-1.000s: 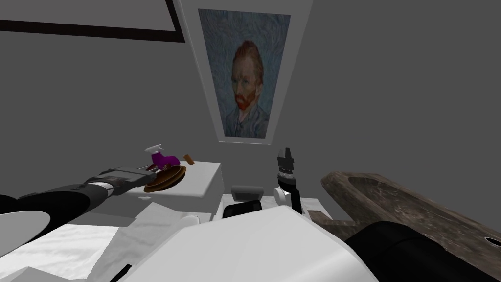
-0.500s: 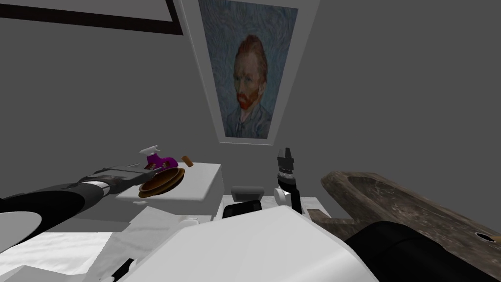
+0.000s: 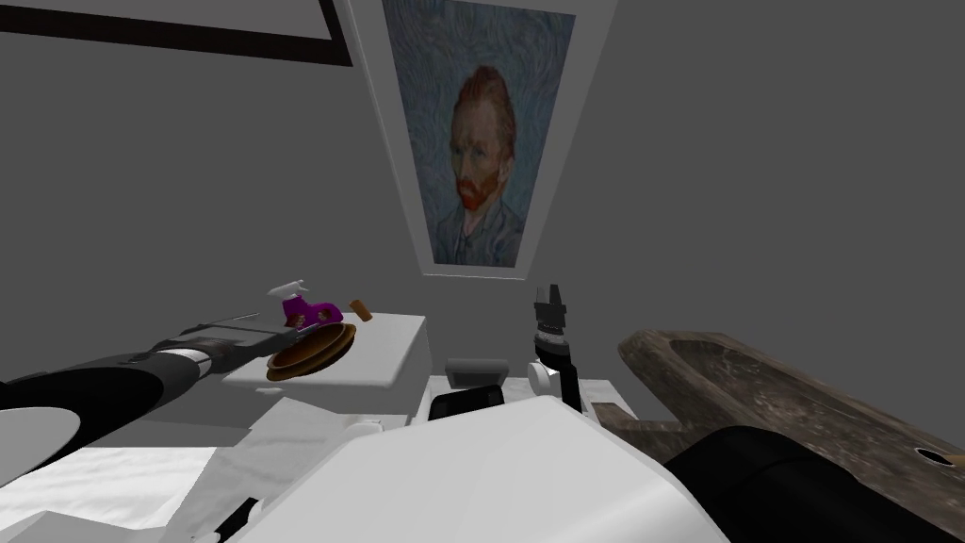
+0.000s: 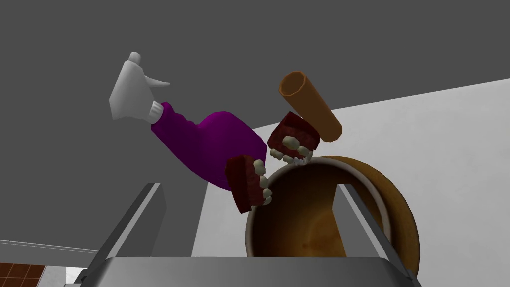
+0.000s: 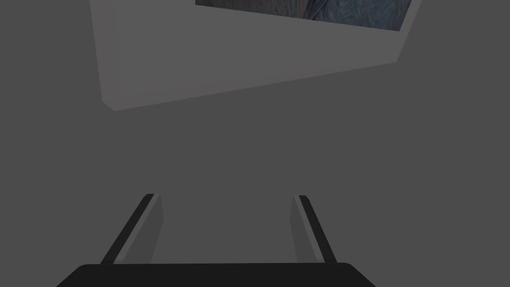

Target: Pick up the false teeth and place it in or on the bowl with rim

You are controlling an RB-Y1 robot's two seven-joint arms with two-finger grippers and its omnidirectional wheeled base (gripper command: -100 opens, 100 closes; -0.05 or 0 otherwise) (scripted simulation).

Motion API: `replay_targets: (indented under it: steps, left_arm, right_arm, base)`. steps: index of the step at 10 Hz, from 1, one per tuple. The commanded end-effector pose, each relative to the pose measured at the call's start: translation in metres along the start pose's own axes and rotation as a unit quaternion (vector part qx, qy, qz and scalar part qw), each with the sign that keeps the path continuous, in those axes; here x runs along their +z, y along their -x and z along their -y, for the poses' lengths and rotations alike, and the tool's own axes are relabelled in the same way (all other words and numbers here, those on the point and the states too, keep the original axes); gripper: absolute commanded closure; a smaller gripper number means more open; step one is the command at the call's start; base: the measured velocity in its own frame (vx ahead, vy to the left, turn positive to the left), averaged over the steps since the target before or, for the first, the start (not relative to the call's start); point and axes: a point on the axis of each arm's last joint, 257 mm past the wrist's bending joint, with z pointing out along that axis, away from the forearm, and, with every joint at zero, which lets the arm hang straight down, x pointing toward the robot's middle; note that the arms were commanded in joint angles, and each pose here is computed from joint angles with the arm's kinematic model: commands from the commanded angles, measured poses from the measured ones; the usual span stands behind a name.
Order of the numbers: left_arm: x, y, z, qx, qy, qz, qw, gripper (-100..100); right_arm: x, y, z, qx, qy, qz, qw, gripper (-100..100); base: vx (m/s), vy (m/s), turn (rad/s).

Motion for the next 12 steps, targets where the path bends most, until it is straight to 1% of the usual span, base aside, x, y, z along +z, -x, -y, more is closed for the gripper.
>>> replay_targets:
  steps: [1, 2, 6, 7, 11, 12]
  left_arm:
    - [-0.009, -0.001, 0.015, -0.001, -0.006, 0.003, 1.0000, -100]
    - [-0.009, 0.000, 0.014, -0.001, -0.004, 0.005, 1.0000, -100]
    - [-0.030, -0.001, 0.041, -0.004, -0.017, 0.012, 0.9998, -100]
    - [-0.030, -0.001, 0.041, -0.004, -0.015, 0.014, 0.9998, -100]
    - [-0.053, -0.002, 0.065, -0.009, -0.028, 0.020, 0.9994, -100]
    - [-0.048, -0.003, 0.064, -0.008, -0.027, 0.018, 0.9994, -100]
  right_arm:
    - [0.000, 0.000, 0.000, 0.000, 0.000, 0.000, 1.0000, 0]
    - [0.000, 0.000, 0.000, 0.000, 0.000, 0.000, 1.0000, 0]
    - [0.000, 0.000, 0.000, 0.000, 0.000, 0.000, 1.0000, 0]
    - [0.000, 0.000, 0.000, 0.000, 0.000, 0.000, 1.0000, 0]
    - [0.000, 0.000, 0.000, 0.000, 0.000, 0.000, 1.0000, 0]
    - [0.000, 0.000, 0.000, 0.000, 0.000, 0.000, 1.0000, 0]
  base:
    - [0.005, -0.015, -0.080]
    - [0.008, -0.020, -0.057]
    - [0.011, -0.020, -0.066]
    - [0.004, -0.012, -0.027]
    - [0.008, -0.018, -0.066]
    - [0.004, -0.010, -0.009]
